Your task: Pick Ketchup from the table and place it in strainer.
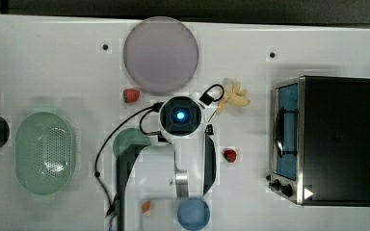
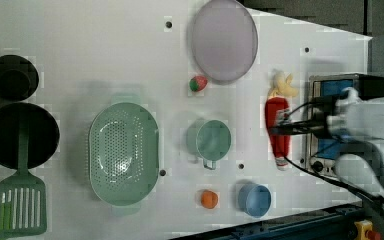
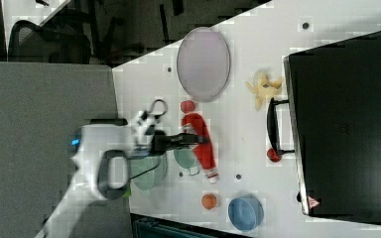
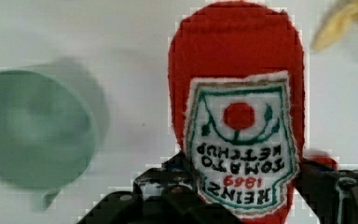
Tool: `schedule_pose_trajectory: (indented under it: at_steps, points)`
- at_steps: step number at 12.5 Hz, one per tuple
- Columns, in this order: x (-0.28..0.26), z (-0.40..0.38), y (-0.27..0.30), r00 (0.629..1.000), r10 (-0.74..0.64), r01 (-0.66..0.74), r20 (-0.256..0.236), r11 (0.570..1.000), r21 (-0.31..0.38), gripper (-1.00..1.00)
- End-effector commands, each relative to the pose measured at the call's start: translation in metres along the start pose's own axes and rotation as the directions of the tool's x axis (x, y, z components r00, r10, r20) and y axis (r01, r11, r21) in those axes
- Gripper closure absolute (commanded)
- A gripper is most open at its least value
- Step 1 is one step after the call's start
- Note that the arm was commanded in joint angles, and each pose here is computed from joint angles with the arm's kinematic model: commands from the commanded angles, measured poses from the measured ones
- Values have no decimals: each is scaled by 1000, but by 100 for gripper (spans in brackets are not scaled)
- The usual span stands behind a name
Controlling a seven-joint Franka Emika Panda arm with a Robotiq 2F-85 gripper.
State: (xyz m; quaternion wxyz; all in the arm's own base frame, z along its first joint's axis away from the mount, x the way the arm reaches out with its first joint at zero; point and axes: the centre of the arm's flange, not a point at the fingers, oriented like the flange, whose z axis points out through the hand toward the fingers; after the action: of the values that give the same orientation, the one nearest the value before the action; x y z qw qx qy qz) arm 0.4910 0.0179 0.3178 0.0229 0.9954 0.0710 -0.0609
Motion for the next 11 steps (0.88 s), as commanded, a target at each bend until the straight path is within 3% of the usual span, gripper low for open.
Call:
schedule_pose_trajectory:
  at_steps: [1, 5, 9, 11]
  points:
    - [6, -88, -55, 996, -56, 56, -72, 998, 6, -26]
    - [4, -124, -151, 996, -19, 27, -90, 996, 88, -26]
    - [-9, -100, -252, 988, 147, -141, -46, 984, 105, -26]
    - [-8, -74, -298, 983, 178, -168, -53, 974, 152, -26]
